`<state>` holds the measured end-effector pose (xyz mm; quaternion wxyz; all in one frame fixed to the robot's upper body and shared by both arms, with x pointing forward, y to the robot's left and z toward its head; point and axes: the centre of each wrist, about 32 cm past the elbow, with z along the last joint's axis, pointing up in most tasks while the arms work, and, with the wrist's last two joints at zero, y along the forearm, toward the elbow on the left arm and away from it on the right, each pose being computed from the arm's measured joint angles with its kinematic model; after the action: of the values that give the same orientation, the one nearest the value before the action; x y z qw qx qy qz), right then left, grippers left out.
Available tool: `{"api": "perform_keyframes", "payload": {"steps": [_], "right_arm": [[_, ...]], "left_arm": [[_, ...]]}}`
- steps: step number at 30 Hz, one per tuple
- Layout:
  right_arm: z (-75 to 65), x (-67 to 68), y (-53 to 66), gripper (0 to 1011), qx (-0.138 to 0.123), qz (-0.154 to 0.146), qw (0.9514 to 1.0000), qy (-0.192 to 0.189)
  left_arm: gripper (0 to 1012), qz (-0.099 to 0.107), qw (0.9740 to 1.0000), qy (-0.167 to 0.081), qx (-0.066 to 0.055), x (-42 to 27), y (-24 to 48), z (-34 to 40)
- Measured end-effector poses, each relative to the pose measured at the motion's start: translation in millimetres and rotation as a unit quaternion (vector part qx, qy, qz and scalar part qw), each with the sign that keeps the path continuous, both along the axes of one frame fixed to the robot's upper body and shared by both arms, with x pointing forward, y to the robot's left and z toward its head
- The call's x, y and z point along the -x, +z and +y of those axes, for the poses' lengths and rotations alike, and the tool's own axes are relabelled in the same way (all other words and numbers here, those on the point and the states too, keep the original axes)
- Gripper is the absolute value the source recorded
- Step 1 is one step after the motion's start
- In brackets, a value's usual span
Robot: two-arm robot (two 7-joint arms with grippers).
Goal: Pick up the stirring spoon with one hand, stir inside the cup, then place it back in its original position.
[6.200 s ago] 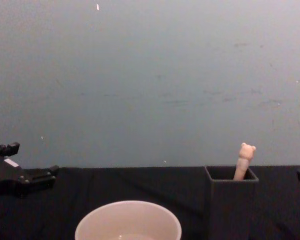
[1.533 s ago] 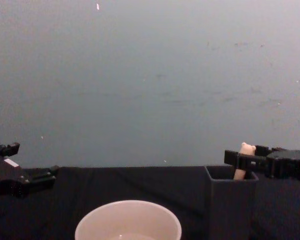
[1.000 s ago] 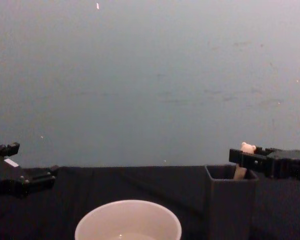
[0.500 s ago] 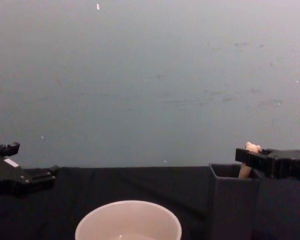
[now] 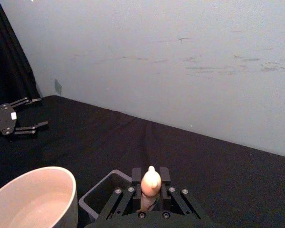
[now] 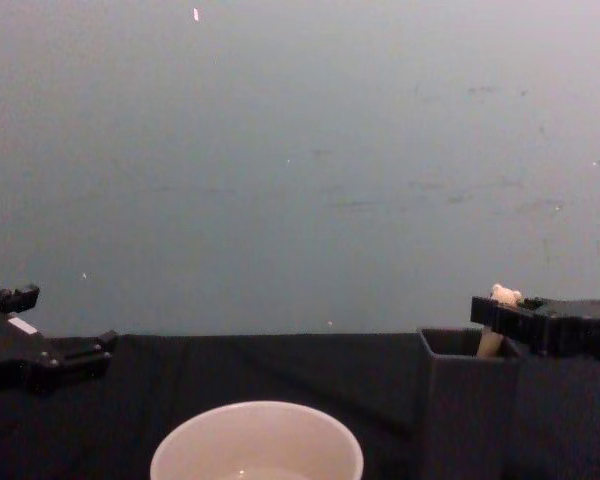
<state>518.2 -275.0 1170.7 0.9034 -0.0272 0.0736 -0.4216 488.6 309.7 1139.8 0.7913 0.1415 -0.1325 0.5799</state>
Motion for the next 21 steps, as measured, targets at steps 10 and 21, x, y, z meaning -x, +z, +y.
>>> {"api": "perform_keyframes", "payload": {"steps": [10, 21], "right_arm": [[-0.3, -1.1, 9.1, 224, 0.011, 0.011, 0.9998, 0.009], [-6.6, 0.7, 32.1, 224, -0.017, 0.001, 0.9998, 0.012]], "left_arm": [[1001, 0.0, 1.0, 0.0, 0.0, 0.0, 0.0, 0.0], [1001, 0.0, 1.0, 0.0, 0.0, 0.0, 0.0, 0.0]]}}
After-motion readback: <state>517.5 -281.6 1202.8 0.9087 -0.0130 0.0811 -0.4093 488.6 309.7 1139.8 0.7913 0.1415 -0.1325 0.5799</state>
